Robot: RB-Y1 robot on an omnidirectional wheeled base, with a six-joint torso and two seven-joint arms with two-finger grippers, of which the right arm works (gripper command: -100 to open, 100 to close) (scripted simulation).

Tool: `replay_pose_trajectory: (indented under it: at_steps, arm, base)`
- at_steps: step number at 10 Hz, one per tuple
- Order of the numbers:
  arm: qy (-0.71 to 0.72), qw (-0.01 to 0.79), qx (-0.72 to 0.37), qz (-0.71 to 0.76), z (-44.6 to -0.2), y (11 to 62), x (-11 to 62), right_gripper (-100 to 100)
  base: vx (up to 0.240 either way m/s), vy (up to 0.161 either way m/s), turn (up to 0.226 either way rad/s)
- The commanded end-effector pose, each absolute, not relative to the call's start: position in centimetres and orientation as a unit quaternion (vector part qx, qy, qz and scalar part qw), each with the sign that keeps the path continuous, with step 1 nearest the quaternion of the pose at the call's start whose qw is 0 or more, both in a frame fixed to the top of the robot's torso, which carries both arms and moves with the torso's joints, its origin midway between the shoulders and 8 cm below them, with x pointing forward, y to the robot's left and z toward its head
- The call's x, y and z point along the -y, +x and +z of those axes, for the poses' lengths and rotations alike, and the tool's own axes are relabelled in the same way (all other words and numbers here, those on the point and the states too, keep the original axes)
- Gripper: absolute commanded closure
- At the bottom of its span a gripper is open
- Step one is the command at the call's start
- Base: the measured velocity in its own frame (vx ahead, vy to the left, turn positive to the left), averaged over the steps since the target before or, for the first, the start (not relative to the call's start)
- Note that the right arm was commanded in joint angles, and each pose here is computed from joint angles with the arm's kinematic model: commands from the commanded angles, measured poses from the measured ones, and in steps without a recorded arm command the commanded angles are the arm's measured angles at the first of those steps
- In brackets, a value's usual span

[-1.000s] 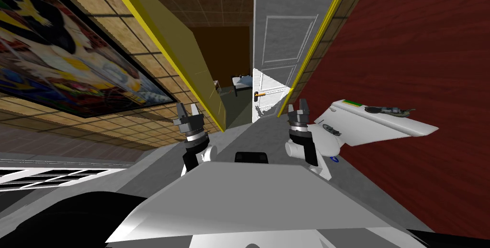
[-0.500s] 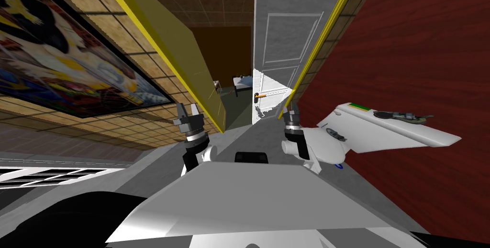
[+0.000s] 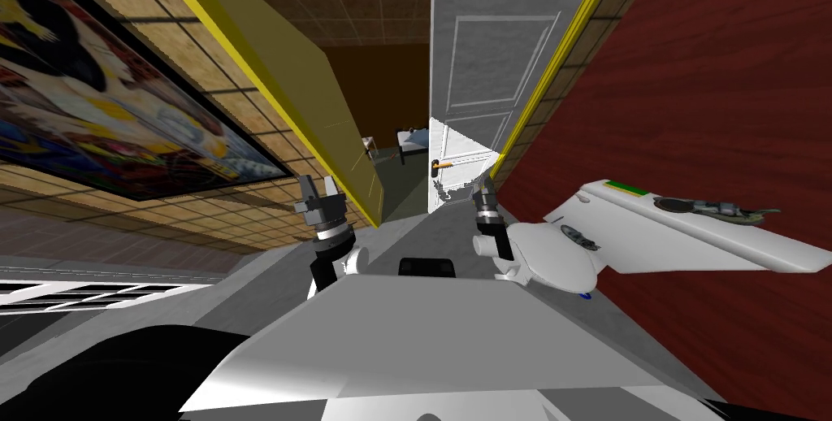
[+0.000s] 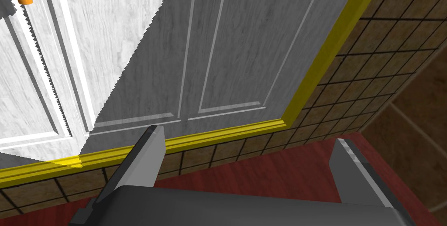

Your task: Push the door open

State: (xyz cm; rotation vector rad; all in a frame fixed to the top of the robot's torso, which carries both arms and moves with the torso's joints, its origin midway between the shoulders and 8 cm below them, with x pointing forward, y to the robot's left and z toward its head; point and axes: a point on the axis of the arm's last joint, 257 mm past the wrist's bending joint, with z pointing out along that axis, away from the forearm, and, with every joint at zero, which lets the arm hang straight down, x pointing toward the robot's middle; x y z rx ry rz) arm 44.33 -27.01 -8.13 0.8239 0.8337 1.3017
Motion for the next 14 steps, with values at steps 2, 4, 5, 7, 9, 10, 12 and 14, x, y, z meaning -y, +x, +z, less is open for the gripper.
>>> replay_pose_trajectory:
  at_steps: [2,4,5,7,9,10,12,14]
  arm:
    - [0.375,0.626,-0.382,0.567,-10.4,45.9,26.3,-100]
    - [0.386,0.614,-0.396,0.563,-12.4,47.2,25.7,-100]
    - [0.390,0.608,-0.403,0.562,-13.2,47.8,25.3,-100]
    - [0.400,0.596,-0.416,0.558,-15.0,48.9,24.6,-100]
    - [0.408,0.585,-0.428,0.556,-16.5,49.9,23.8,-100]
    - [0.412,0.579,-0.434,0.554,-17.3,50.4,23.4,-100]
    - [0.418,0.571,-0.442,0.551,-18.4,50.9,23.0,-100]
    - [0.426,0.559,-0.454,0.548,-20.0,51.8,22.1,-100]
  base:
    - [0.091,-0.081,0.048]
    - [0.088,-0.071,0.047]
    - [0.084,-0.043,0.053]
    - [0.098,-0.072,0.048]
    - [0.101,-0.088,0.051]
    - [0.074,-0.072,0.046]
    - [0.057,-0.036,0.024]
    - [0.082,-0.051,0.048]
